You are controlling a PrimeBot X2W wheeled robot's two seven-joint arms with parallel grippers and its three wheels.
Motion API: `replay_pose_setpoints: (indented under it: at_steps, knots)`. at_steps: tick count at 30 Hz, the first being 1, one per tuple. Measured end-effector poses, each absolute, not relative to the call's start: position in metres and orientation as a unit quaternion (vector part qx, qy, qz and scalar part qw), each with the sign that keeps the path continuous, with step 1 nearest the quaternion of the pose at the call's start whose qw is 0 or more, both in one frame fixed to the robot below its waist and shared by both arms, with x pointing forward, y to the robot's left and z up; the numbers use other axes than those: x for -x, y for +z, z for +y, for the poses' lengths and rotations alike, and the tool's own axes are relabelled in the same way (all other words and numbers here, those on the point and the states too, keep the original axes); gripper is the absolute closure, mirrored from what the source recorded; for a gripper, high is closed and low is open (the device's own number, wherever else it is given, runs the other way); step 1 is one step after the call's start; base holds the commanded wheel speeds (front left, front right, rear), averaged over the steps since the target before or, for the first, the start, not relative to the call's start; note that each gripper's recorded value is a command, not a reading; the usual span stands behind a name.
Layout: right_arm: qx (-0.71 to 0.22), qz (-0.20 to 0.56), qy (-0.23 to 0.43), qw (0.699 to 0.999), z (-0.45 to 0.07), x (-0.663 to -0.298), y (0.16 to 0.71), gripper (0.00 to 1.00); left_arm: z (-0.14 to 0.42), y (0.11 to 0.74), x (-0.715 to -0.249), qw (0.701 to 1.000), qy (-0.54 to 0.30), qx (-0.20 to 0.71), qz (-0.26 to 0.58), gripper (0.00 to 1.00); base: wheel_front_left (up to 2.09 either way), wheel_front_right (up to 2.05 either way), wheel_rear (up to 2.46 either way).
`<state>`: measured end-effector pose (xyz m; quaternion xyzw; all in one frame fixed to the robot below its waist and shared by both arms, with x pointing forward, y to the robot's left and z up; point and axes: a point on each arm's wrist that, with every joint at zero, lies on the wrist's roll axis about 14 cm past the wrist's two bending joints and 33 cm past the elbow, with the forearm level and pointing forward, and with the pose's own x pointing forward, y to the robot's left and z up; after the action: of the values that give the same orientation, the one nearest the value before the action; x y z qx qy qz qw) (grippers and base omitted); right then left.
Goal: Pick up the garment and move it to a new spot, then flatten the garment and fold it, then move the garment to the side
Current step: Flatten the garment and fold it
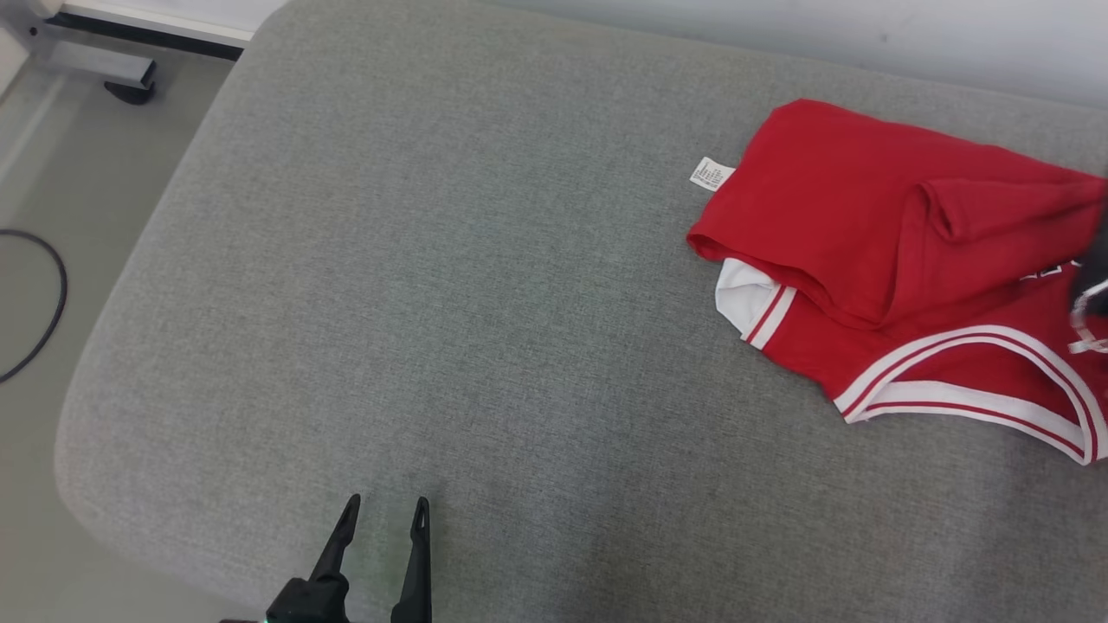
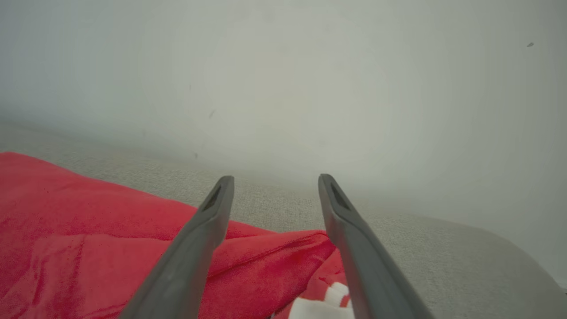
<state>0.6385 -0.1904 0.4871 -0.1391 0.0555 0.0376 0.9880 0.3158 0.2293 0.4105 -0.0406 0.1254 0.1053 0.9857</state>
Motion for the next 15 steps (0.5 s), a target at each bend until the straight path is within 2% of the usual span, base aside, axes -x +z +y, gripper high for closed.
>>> replay_pose_setpoints:
  at_steps: [4, 7, 15]
  knots:
    - [0.124, 0.075, 0.066, 0.987, -0.165, -0.623, 0.463, 0.00, 0.225, 0.410, -0.320, 0.986, 0.097, 0.042, 0.125, 0.00, 0.00, 0.00, 0.00]
    - [0.115, 0.062, 0.088, 0.988, -0.146, -0.608, 0.462, 0.00, 0.218, 0.413, -0.329, 0.989, 0.083, 0.044, 0.117, 0.00, 0.00, 0.00, 0.00]
    - [0.063, 0.048, 0.129, 0.988, -0.121, -0.543, 0.455, 0.00, 0.201, 0.423, -0.343, 0.993, 0.048, 0.050, 0.097, 0.00, 0.00, 0.00, 0.00]
